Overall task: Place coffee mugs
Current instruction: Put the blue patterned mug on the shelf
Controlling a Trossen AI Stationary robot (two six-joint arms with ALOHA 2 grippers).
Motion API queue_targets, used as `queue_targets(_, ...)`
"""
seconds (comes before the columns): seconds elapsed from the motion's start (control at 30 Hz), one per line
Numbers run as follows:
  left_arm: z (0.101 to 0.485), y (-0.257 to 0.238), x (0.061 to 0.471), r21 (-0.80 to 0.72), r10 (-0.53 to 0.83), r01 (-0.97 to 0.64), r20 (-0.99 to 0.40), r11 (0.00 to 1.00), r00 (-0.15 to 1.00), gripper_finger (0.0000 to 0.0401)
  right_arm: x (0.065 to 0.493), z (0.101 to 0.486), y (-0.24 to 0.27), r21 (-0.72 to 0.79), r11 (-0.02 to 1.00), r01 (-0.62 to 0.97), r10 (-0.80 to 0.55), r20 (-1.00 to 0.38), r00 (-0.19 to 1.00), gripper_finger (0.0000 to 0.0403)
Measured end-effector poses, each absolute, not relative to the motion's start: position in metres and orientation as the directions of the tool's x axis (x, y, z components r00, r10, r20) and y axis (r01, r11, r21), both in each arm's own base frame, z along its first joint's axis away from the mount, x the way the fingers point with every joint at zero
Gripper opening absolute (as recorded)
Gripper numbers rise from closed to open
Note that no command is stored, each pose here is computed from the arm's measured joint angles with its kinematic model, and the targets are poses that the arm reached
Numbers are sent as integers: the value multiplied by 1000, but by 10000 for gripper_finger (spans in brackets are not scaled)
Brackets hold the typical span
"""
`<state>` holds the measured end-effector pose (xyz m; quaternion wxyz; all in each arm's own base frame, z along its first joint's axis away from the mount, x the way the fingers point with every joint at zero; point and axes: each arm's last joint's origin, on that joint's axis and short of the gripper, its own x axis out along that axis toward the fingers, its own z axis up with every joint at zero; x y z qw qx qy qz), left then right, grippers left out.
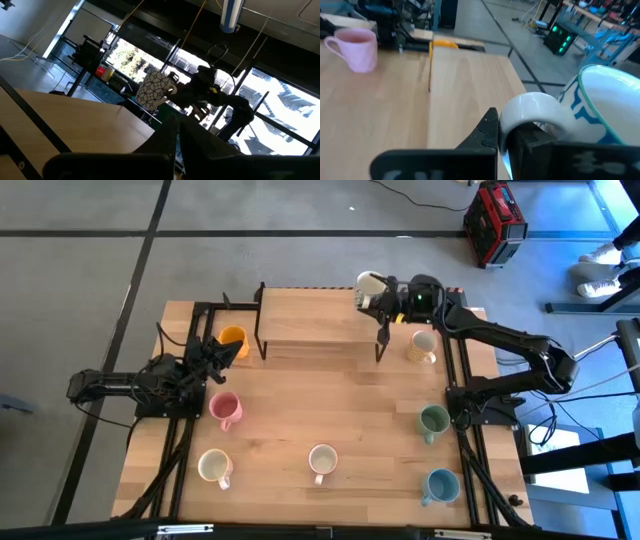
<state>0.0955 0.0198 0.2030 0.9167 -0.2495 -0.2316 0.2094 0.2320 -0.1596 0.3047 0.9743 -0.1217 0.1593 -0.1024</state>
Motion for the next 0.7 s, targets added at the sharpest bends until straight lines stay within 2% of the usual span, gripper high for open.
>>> queue_targets(0.47, 203, 20, 95, -555, 499, -268, 320, 788, 805, 14, 228, 270, -201, -288, 955, 65, -170, -357, 918, 1)
queue_targets(0.7, 202, 20, 96, -553, 500, -273, 313, 787, 807, 14, 218, 270, -212, -277, 958, 67, -165, -346, 924, 1)
